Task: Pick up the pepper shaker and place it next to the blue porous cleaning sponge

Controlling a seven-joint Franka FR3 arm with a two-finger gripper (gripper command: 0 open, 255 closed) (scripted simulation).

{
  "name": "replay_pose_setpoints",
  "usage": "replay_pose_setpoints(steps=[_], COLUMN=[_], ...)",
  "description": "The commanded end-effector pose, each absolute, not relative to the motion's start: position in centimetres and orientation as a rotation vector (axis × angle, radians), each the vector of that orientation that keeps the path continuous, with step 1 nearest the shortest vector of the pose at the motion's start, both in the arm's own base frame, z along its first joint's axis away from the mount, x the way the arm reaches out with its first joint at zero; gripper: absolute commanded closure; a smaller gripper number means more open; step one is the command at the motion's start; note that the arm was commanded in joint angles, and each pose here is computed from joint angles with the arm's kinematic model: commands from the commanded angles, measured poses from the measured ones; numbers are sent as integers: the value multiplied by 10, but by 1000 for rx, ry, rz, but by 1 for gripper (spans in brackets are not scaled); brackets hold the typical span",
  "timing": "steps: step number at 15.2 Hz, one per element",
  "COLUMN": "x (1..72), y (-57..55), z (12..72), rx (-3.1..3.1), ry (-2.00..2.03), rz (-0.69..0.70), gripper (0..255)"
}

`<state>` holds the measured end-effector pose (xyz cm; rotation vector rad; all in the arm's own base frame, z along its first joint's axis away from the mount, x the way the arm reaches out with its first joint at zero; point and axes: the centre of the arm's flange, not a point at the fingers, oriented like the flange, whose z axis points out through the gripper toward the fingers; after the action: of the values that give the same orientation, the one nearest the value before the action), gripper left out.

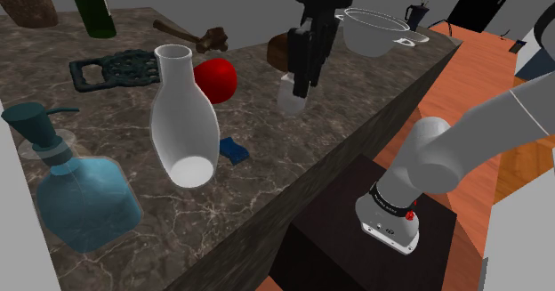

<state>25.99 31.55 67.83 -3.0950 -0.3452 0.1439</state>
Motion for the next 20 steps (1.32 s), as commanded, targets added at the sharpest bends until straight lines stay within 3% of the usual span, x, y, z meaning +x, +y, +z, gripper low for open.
replay_pose_setpoints(steps=[1,20], x=[259,259], y=[318,318], z=[668,568], rx=[-3095,-3095], ry=[-344,-344], rz=[144,144], gripper=[255,255])
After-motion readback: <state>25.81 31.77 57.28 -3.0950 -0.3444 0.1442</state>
